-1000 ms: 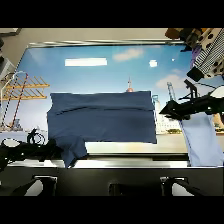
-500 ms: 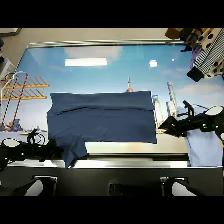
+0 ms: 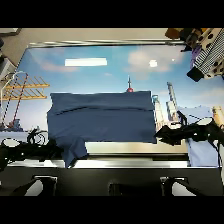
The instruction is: Fold the clothes and pants, and hang the long-sleeved shirts on hangers.
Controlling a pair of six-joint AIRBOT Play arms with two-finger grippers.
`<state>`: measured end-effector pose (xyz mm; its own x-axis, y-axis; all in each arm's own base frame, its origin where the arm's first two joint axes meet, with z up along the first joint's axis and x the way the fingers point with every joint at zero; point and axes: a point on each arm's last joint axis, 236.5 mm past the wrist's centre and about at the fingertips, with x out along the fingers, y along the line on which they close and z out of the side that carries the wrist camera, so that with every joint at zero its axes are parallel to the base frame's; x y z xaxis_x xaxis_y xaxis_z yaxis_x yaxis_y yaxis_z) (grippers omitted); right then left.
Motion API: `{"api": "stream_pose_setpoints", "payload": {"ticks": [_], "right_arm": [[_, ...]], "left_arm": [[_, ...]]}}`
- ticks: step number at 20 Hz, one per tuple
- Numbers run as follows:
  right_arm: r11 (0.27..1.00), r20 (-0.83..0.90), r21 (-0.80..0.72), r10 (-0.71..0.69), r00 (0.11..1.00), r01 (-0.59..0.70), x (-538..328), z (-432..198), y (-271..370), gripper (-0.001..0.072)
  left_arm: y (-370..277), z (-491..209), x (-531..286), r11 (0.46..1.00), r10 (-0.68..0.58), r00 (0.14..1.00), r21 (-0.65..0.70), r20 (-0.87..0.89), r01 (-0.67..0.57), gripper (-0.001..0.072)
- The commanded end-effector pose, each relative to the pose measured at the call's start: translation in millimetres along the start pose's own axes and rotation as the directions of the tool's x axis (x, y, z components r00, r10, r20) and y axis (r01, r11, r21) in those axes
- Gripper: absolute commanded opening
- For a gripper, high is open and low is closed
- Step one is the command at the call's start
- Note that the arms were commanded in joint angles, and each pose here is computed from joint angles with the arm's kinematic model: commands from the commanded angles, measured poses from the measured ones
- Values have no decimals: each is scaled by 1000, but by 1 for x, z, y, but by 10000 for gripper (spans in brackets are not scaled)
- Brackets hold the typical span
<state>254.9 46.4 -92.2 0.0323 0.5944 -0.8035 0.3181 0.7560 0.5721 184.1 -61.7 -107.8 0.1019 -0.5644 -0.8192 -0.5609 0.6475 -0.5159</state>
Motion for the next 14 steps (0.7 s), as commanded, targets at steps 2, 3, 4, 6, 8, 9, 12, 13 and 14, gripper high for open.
{"api": "stream_pose_setpoints", "payload": {"ticks": [2,3,4,6,8,9,12,13,14], "right_arm": [[999,-1,35,30,1000,-30,14,-9,-2,477],[998,5,35,48,999,-48,16,-9,1,477],[997,10,40,60,998,-61,18,-9,3,477],[995,18,57,77,997,-78,21,-10,5,476],[997,2,43,68,998,-68,26,-14,6,475],[998,-2,26,60,998,-60,29,-15,9,472],[999,3,-20,37,999,-37,39,-13,19,234],[999,4,-18,43,999,-43,39,-13,20,74],[999,7,-20,47,999,-47,37,-13,21,28]], "left_arm": [[0,0,0,1000,1,1000,1,2,-1,14],[0,0,0,1000,1,1000,1,2,-1,14],[0,0,0,1000,1,1000,1,2,-1,14],[0,1,0,1000,1,1000,1,3,-1,14],[0,1,0,1000,1,1000,1,5,-1,14],[0,1,0,1000,1,1000,1,5,-1,14],[-1,1,-1,1000,0,1000,2,4,0,14],[-2,2,-2,1000,-2,1000,4,6,2,14],[-4,5,-6,1000,-4,1000,9,10,4,14]]}}
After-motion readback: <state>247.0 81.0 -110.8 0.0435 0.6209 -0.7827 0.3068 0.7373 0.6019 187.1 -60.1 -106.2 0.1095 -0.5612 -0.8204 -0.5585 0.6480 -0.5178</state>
